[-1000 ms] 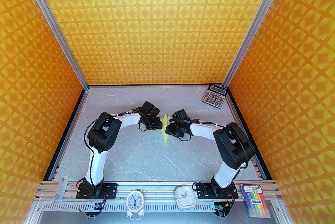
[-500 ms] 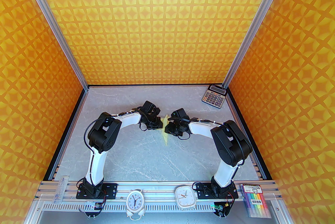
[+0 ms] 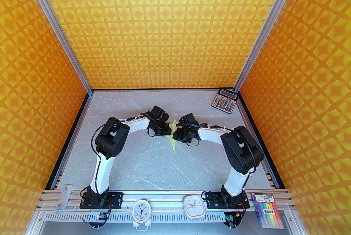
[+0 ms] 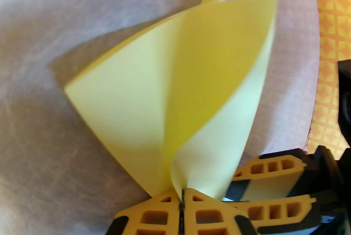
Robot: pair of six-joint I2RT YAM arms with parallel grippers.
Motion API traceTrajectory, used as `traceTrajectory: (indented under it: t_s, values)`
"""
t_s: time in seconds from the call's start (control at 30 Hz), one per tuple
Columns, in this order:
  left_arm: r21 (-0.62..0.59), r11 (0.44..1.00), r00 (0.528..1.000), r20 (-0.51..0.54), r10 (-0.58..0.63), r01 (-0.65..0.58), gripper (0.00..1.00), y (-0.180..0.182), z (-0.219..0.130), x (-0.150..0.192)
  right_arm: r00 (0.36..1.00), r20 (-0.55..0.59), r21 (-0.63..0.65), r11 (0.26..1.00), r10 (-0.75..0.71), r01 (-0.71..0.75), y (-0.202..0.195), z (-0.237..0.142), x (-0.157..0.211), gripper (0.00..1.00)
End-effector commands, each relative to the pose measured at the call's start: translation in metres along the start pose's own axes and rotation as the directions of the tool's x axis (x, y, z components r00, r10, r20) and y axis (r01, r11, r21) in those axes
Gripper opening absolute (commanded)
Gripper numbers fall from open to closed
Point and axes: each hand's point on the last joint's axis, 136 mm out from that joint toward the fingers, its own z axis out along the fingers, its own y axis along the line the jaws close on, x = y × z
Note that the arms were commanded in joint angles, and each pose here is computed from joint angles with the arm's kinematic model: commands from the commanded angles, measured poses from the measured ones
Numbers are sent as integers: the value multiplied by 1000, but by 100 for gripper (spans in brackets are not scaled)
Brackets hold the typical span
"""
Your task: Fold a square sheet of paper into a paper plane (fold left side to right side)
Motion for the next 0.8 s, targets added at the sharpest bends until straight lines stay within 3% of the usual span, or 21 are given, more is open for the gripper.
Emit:
traceTrajectory:
  t_s: [0.0,0.33,0.6,0.77]
  values:
    - [-15,1000,1000,-14,16,-16,7,2,5,1,1000,-10,-15,1000,-26,26,4,7,-2,24]
    - [-35,999,999,-44,-2,0,5,9,11,7,999,-3,-9,999,-35,35,5,3,-4,24]
    - [-106,994,998,-58,-22,15,5,21,14,6,994,85,22,998,-69,67,9,-33,-7,31]
    - [-121,993,997,-67,-24,16,6,22,17,8,995,69,-66,995,-69,73,29,-36,9,21]
